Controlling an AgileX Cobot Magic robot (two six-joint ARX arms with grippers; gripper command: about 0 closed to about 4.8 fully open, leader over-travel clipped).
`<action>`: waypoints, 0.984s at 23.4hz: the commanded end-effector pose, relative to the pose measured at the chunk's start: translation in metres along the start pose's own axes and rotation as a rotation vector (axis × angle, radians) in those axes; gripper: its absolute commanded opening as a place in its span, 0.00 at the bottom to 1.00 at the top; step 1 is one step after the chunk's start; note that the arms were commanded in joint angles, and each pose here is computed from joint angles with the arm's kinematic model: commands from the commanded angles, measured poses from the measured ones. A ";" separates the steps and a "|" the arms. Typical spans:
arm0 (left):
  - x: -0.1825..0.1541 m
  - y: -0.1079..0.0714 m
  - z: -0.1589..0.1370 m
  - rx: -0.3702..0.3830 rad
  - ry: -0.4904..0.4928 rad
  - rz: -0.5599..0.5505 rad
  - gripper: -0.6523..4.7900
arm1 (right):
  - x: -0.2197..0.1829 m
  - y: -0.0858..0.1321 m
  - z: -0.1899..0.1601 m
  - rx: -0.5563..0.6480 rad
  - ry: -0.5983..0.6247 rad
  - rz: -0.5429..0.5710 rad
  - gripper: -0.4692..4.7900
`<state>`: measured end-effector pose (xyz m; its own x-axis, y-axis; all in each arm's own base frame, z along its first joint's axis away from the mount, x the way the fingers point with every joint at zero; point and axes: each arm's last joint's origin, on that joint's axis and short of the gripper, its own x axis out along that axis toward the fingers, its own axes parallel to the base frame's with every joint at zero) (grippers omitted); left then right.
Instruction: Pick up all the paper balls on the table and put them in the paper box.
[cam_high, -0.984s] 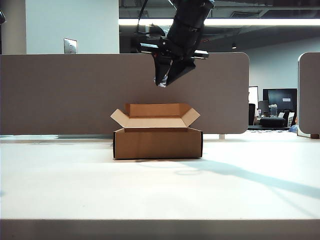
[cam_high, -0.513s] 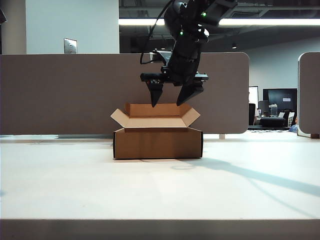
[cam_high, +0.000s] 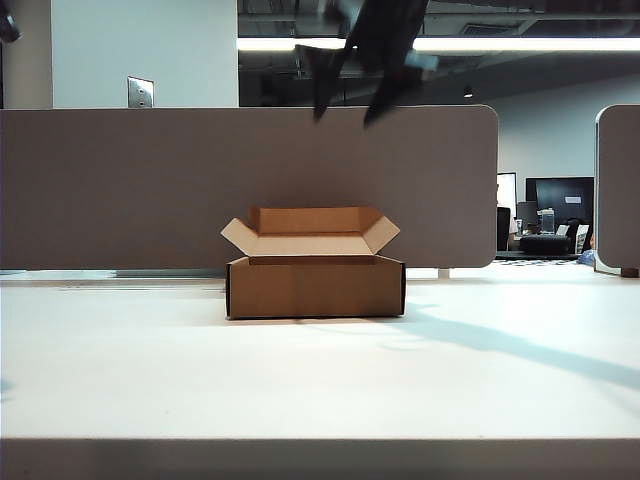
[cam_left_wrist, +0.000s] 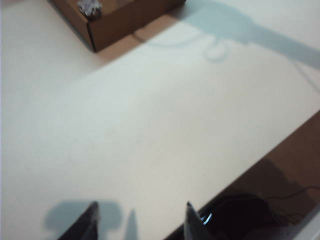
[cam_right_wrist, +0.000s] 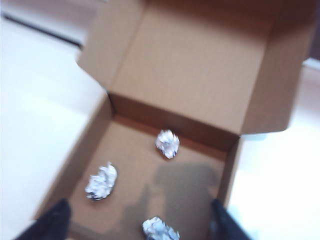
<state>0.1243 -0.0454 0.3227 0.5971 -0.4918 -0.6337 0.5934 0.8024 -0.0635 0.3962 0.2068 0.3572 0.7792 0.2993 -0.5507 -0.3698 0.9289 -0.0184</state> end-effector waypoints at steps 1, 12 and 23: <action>-0.001 0.000 0.004 0.010 -0.045 -0.004 0.50 | -0.049 -0.004 0.013 0.009 -0.016 0.001 0.65; -0.051 -0.019 -0.019 -0.004 -0.205 0.075 0.12 | -0.218 -0.020 -0.026 0.035 -0.059 -0.036 0.35; -0.032 -0.019 -0.063 -0.033 -0.387 0.158 0.11 | -0.277 -0.036 -0.183 0.126 -0.371 -0.039 0.15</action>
<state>0.0565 -0.0229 0.2955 0.8134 -0.4600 -0.3559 0.4857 0.8739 -0.0195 0.1004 0.0514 0.3622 0.8955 0.3209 -0.3085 -0.3180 0.9461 0.0611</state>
